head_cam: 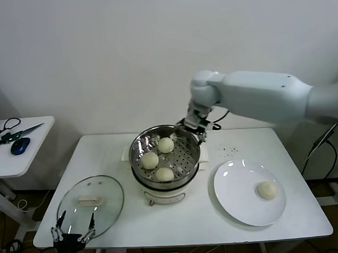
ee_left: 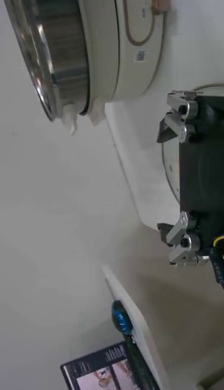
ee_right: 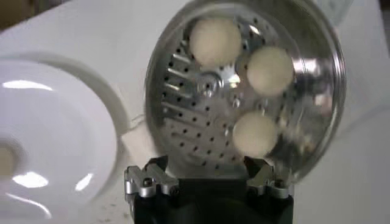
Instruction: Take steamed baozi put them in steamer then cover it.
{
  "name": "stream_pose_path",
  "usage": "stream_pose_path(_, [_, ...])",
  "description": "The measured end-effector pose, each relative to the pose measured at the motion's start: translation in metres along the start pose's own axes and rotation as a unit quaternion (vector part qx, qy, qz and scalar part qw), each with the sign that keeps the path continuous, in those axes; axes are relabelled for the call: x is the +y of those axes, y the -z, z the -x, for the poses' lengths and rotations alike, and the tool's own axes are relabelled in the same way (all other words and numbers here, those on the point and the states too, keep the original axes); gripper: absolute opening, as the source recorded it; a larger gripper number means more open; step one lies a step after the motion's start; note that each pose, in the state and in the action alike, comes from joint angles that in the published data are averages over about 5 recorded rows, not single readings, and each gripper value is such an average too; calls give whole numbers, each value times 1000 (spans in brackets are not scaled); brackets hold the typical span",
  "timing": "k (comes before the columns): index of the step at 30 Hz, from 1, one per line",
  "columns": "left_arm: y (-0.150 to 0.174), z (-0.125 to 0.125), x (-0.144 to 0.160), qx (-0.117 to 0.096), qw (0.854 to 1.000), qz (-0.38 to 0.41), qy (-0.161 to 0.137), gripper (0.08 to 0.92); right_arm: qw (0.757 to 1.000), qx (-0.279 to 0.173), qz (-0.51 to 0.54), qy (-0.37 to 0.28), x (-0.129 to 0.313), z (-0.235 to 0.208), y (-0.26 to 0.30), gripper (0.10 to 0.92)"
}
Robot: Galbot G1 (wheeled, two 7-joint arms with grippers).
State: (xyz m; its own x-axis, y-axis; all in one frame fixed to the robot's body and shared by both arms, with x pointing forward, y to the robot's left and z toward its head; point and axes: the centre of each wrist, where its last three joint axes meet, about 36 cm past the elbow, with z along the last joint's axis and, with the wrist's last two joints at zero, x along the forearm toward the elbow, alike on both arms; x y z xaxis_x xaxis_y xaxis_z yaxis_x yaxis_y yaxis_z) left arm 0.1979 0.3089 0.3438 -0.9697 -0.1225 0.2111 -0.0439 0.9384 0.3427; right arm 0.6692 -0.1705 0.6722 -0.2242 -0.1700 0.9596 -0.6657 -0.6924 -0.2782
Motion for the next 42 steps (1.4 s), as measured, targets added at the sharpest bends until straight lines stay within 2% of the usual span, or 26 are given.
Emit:
stream_pose_path(10, [2,0,2,-1,1000,5,2,823,976,-10,216,17,125,41,-77,823])
stream_pose_path(21, [1,0,-1,5,1000,7,3,823,942,-5,329,66,240,100,-107,823])
stream_pose_path(29, [-3,-1,-4,11,1000,9,2,823,929,13,359,88,280,125,-114,823])
stream_pose_path(42, [-7,-3,-5,15,1000,9,2,823,921,31,373,106,300,145,-120,823])
